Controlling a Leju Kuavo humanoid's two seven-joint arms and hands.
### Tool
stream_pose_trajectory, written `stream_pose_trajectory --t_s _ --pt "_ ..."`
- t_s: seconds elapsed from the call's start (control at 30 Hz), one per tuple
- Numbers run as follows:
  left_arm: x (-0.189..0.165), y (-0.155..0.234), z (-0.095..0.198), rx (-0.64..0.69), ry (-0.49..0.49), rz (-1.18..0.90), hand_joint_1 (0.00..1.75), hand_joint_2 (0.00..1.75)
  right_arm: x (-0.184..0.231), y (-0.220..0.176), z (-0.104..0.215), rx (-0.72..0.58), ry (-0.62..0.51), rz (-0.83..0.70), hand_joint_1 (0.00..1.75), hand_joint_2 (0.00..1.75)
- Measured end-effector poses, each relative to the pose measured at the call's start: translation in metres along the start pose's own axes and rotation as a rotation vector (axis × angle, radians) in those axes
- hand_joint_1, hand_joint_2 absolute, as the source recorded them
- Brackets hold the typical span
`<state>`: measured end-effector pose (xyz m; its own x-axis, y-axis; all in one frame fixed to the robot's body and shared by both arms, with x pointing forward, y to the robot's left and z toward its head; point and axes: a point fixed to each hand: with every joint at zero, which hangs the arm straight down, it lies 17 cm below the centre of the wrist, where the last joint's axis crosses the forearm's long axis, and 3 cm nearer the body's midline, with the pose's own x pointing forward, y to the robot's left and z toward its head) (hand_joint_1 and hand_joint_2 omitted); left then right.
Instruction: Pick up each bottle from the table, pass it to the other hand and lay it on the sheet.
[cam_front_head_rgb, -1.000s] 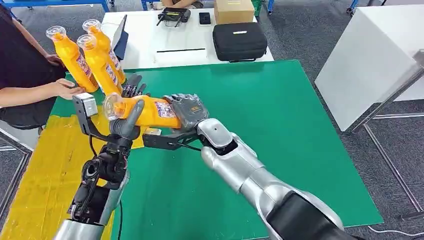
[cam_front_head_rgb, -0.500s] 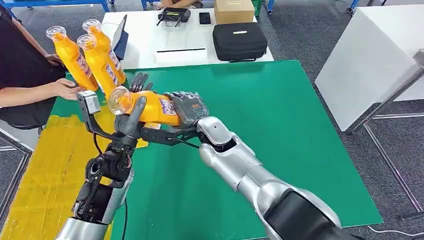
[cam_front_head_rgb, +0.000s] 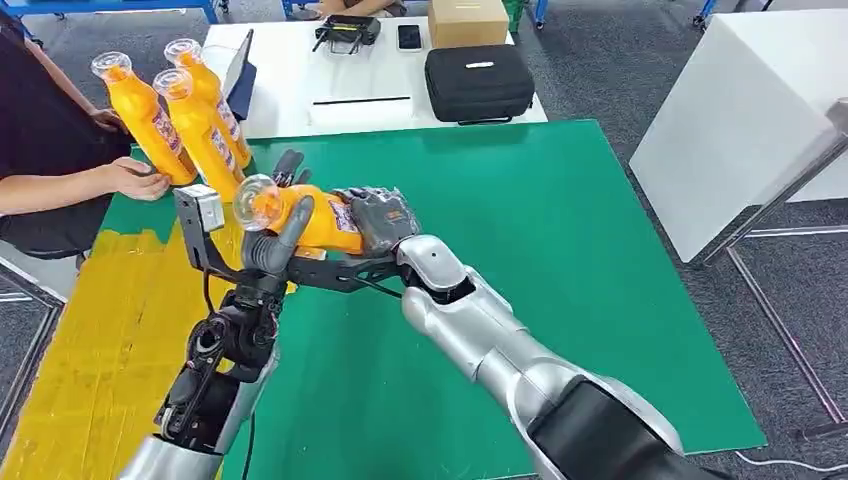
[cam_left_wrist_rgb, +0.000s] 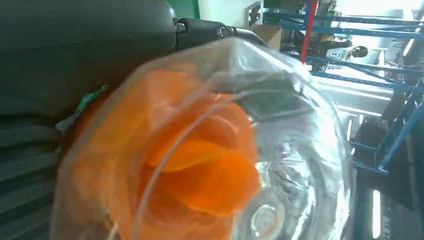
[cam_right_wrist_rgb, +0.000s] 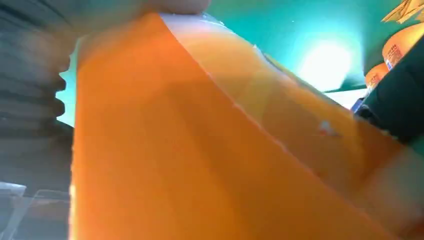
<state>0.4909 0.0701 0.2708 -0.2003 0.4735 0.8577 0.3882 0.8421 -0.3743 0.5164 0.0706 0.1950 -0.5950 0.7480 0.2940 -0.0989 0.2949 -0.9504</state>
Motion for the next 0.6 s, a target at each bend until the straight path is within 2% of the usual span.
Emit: stream_pose_trajectory --t_s 0.6 --pt "-0.026 0.011 0.005 0.014 0.059 -0.155 0.00 1.75 -0.005 0.020 0.009 0.060 -0.024 0.094 1.75 1.75"
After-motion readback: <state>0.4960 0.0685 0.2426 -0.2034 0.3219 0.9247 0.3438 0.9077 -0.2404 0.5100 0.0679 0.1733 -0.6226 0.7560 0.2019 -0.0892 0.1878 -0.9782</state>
